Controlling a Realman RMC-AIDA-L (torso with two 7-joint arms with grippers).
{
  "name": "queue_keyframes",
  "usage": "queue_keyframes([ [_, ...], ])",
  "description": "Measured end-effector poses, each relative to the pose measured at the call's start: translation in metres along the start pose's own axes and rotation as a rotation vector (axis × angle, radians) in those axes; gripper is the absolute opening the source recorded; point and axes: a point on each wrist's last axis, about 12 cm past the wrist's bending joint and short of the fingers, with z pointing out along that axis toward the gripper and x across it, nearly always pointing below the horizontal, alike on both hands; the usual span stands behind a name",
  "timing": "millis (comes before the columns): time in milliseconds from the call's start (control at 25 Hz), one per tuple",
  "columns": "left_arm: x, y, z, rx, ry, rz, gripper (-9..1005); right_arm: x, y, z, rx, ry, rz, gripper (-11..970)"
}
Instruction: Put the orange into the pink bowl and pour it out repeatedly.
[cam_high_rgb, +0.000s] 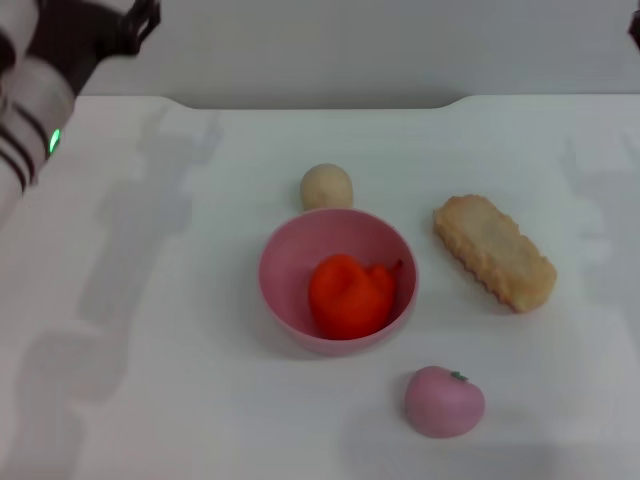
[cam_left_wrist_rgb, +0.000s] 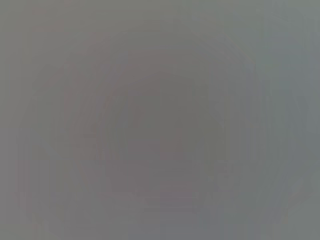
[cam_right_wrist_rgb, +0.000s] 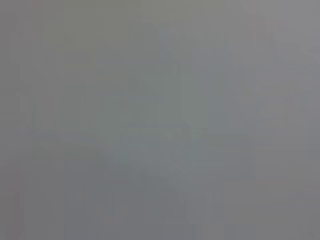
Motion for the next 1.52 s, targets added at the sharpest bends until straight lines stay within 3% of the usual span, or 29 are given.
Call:
queue_keyframes([
  [40, 0.0, 0.0, 0.0, 0.0, 0.0, 0.0, 786, 0.002, -0.001, -0.002, 0.011, -0.013, 0.024, 788],
  [80, 0.028, 0.001, -0.008, -0.018, -0.02, -0.01, 786, 0.005, -0.001, -0.004, 0.016, -0.013, 0.049, 788],
  [120, 0.041, 0.0, -0.011, -0.02, -0.022, -0.044, 786, 0.008, -0.001, -0.006, 0.016, -0.005, 0.061, 788],
  [280, 0.05, -0.002, -0.013, -0.017, -0.025, -0.075, 786, 0.025, 0.0, -0.013, 0.009, 0.033, 0.11, 788],
  [360, 0.066, -0.003, -0.015, -0.007, -0.021, -0.1, 786, 0.03, 0.0, -0.015, 0.006, 0.042, 0.128, 788],
  [760, 0.069, -0.001, -0.024, -0.008, -0.068, -0.142, 786, 0.049, 0.004, -0.023, -0.009, 0.102, 0.221, 788],
  [1520, 0.078, 0.0, -0.027, -0.018, -0.037, -0.147, 786, 0.053, -0.002, -0.02, -0.002, 0.096, 0.201, 788],
])
